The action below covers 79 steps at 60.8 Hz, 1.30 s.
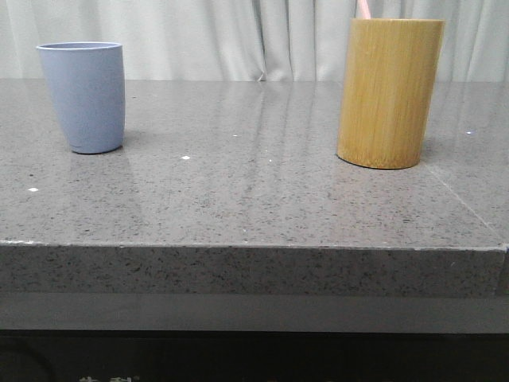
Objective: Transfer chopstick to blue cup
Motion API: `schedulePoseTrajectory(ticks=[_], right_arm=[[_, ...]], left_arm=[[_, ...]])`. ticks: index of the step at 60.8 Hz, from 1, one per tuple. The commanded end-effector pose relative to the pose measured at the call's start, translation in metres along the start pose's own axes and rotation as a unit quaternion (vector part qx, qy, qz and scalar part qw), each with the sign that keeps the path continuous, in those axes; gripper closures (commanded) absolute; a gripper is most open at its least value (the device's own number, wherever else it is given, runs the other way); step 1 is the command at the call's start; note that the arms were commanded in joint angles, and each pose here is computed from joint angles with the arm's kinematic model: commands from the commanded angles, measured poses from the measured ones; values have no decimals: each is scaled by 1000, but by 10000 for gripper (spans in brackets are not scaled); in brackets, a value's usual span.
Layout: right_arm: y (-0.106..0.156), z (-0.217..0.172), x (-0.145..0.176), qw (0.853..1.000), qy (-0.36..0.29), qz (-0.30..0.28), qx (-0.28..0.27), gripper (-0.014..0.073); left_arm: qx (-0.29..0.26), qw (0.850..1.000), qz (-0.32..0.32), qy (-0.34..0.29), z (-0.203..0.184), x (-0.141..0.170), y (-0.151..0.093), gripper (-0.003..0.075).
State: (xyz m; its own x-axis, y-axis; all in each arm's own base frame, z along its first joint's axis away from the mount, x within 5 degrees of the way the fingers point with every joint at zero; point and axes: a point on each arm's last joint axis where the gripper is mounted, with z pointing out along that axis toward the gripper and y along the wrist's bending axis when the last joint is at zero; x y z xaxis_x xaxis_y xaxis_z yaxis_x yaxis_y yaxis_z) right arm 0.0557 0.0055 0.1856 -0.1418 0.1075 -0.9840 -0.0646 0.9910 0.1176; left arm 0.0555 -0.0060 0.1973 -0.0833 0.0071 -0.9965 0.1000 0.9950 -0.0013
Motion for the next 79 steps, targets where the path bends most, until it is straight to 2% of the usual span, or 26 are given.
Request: schedulePoseTrajectory(ticks=[1,38,44,51,57,65,73,79], right_arm=[[0,-2,-10,998,-55,-8,3,712],[0,-3,-13,997,-71,-8,3,712],[1,-6,-27,993,-119,-3,2,712],[4,-16,-54,985,-172,-2,-3,712],[7,-28,-79,980,-201,-3,-8,712],[12,-38,-106,980,-197,-4,-13,712],[18,-35,-142,990,-138,-6,-16,712],[20,-25,-161,995,-96,-6,-16,712]], left_arm=[[-2,999,-8,-50,-2,-6,0,739],[-3,998,-8,-63,-2,-8,1,739],[-6,993,-12,-117,-4,-20,1,739],[-10,973,-44,-228,-15,-51,4,739],[-8,963,-46,-265,-26,-78,3,739],[4,974,-44,-220,-33,-104,1,739],[10,992,-30,-126,-23,-137,-2,739],[8,996,-21,-83,-7,-154,-1,739]])
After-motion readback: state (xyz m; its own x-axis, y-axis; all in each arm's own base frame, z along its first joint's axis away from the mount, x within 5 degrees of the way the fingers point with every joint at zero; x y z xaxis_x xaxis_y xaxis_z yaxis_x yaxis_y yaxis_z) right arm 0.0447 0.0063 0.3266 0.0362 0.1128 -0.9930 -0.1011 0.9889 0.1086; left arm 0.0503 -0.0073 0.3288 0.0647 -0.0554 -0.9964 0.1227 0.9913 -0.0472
